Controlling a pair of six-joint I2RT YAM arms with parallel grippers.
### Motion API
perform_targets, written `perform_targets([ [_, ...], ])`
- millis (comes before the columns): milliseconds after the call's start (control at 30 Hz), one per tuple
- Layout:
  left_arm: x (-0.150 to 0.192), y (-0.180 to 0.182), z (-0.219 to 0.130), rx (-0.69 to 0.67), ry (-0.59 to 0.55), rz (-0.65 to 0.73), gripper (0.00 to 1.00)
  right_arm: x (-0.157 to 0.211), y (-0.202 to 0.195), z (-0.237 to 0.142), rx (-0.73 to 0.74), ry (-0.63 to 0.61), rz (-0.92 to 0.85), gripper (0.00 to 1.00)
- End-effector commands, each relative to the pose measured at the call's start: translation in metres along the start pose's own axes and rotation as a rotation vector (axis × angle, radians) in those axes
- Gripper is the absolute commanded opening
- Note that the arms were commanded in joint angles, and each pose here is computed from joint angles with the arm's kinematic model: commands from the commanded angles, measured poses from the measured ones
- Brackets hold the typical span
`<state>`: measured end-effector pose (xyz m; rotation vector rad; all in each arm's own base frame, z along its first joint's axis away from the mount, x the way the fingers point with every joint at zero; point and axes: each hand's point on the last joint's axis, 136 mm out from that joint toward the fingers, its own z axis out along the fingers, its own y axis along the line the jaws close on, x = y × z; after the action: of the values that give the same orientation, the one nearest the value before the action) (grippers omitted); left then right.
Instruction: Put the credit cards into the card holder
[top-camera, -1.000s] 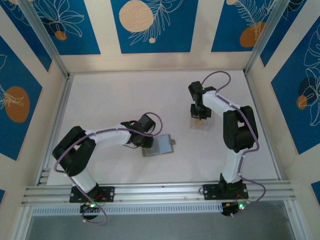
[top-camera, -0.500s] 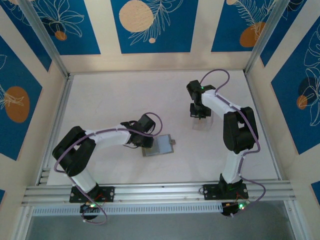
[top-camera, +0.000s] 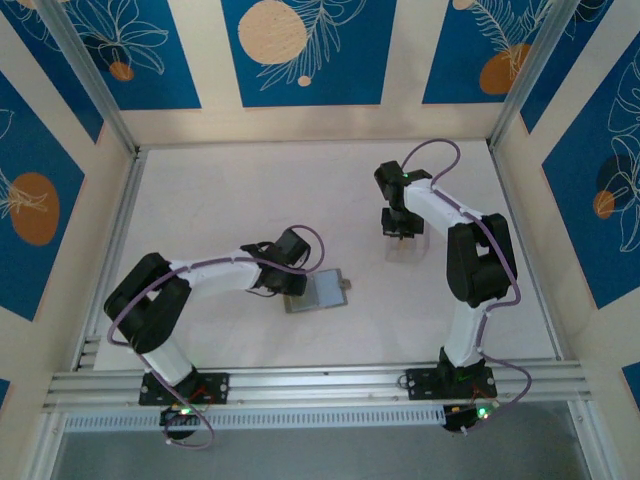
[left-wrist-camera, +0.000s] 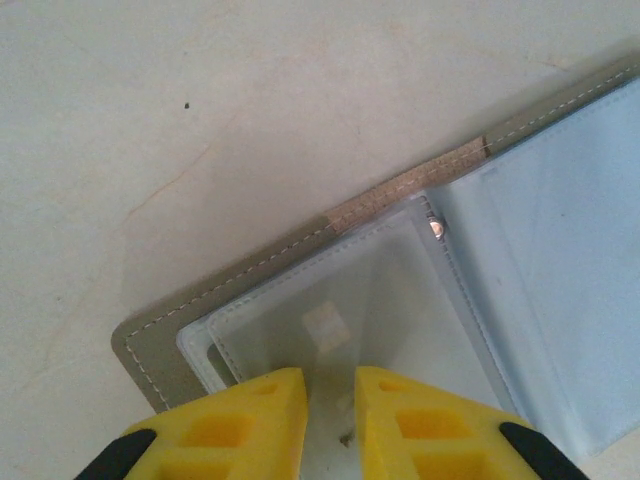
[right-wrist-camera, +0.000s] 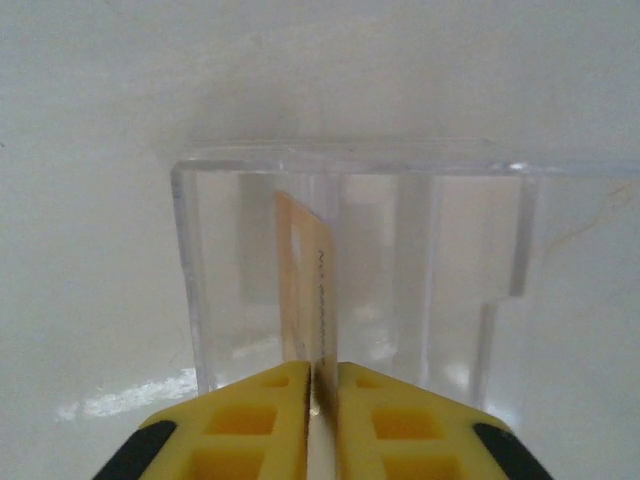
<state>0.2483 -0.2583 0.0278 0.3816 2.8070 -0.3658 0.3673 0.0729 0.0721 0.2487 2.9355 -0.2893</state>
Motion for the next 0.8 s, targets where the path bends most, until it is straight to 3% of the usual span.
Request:
perform_targets([
  [0, 0.034, 0.012, 0.013, -0.032, 0.116, -0.019, 0.21, 0.000, -0.007, -0.008, 0.011, 0.005, 0.008, 0.18],
  [433, 0.034, 0.016, 0.013, -0.033, 0.115, -0.024, 0.20, 0.002, 0.006, -0.002, -0.077, 0.025, 0.021, 0.10],
  [767, 0.035, 0.015, 0.014, -0.027, 0.117, -0.028, 0.20, 0.002, 0.018, -0.006, -0.119, 0.021, 0.001, 0.12],
])
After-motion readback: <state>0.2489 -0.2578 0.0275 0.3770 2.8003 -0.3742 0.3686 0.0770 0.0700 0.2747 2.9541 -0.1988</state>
